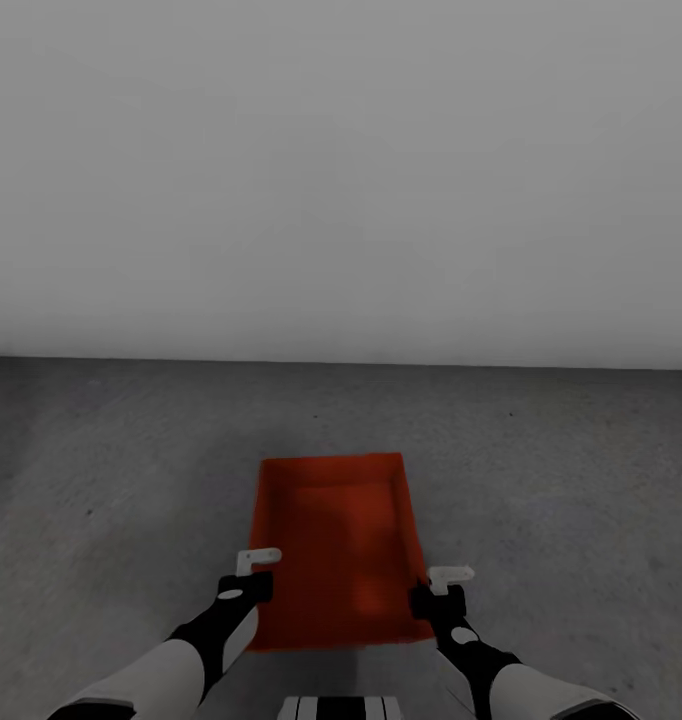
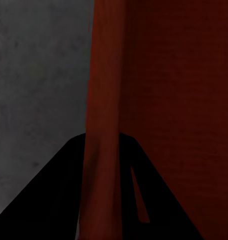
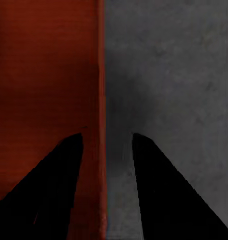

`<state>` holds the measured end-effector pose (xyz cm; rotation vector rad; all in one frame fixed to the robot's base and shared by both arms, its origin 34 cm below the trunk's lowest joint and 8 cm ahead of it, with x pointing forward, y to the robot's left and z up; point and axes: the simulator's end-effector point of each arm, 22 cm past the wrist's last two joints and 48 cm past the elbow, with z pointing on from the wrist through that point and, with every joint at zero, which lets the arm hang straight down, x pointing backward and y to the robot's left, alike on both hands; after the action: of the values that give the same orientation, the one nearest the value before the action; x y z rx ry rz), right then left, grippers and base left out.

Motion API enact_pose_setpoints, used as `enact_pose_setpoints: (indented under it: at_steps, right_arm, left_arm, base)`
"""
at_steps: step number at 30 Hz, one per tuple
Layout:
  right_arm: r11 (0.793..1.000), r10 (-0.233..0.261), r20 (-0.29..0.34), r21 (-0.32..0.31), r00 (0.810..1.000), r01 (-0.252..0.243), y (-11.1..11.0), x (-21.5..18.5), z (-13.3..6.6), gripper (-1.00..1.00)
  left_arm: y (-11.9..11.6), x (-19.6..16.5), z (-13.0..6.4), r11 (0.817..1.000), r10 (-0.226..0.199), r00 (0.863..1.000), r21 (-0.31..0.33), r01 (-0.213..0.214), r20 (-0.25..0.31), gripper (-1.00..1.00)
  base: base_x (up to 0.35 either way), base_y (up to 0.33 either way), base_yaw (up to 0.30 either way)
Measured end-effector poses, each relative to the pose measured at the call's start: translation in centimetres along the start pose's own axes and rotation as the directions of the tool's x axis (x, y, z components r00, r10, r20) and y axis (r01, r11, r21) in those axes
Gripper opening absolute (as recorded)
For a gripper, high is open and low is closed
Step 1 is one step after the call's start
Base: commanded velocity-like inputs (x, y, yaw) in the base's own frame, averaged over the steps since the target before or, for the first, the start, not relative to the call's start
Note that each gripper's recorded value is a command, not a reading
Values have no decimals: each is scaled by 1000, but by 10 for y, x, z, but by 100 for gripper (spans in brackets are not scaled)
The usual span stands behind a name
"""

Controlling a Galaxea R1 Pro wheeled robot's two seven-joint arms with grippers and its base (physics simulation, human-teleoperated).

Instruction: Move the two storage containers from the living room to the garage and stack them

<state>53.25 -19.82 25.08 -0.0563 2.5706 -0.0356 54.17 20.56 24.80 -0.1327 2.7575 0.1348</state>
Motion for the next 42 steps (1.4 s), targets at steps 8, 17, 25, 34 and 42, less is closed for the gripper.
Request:
enact_pose_setpoints:
  at_steps: [8,17,25,34,42]
  right_arm:
    - [1000,26,1,14,1000,-26,-3,0,0,100]
    - [1000,26,1,14,1000,-26,-3,0,0,100]
    - [1000,27,1,14,1000,-27,-3,0,0,100]
    - [1000,27,1,14,1000,-27,-4,0,0,100]
    - [1000,27,1,14,1000,-27,-4,-4,-5,100]
  left_arm:
    - [4,1,0,1000,-25,1000,-13,25,-6,100]
    - [4,0,0,999,-33,999,-11,33,-5,100]
    - [3,0,0,999,-36,999,-11,36,-5,100]
    - [3,0,0,999,-38,999,-10,38,-5,100]
    - [3,-6,-5,999,-37,999,-10,37,0,100]
  base:
    - [0,0,0]
    - [0,0,0]
    - [0,0,0]
    - [0,0,0]
    - [0,0,0]
